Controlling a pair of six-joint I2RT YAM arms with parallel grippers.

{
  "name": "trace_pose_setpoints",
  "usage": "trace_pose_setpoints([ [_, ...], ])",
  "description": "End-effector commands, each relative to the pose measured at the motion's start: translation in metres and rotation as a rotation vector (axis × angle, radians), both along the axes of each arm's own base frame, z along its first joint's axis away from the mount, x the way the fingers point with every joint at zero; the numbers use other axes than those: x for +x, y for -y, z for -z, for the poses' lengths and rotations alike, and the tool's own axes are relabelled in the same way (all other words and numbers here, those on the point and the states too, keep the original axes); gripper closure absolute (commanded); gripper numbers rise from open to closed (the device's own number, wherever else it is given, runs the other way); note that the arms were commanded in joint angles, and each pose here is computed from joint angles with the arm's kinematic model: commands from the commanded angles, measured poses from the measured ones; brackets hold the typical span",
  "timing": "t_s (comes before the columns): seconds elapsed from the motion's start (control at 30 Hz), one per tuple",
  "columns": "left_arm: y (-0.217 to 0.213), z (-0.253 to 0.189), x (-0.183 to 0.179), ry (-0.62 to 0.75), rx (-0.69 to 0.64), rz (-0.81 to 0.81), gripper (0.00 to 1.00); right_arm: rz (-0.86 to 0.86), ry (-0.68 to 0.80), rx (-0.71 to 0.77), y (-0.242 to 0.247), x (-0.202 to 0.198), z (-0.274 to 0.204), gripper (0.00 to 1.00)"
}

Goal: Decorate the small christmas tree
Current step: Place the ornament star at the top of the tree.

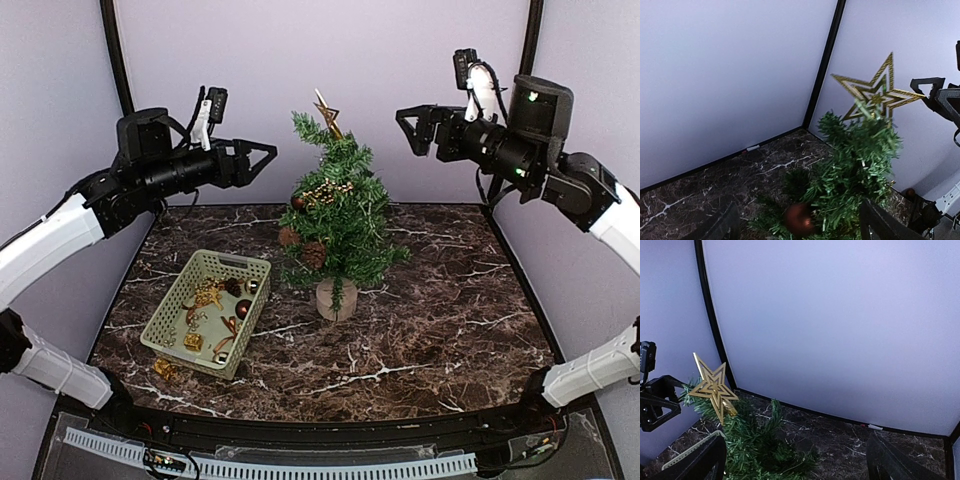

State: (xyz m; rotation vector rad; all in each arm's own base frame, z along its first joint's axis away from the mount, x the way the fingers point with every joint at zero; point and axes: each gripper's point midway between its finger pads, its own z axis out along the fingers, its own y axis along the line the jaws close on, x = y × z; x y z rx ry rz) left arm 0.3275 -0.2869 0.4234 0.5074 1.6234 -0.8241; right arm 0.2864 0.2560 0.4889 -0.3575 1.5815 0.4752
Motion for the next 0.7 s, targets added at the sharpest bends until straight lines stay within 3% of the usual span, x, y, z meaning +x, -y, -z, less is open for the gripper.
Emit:
trace_pose_setpoints([
  [0.0,-0.015,0.037,0.013,-0.115,0.049,-0.056,0.15,0.041,-0.024,0.087,0.019,0.015,0.006,0.01],
  [0.4,-0.048,0.123,0.067,-0.267,0.100,-0.203,0.15,0.161,-0.181,0.160,0.080,0.072,0.092,0.01],
  [0.57,-0.063,0.161,0.058,-0.308,0.083,-0.235,0.18,0.206,-0.232,0.205,0.108,0.078,0.134,0.01],
  [0.67,-0.056,0.182,0.036,-0.267,0.050,-0.143,0.24,0.228,-0.250,0.218,0.119,0.073,0.152,0.02],
])
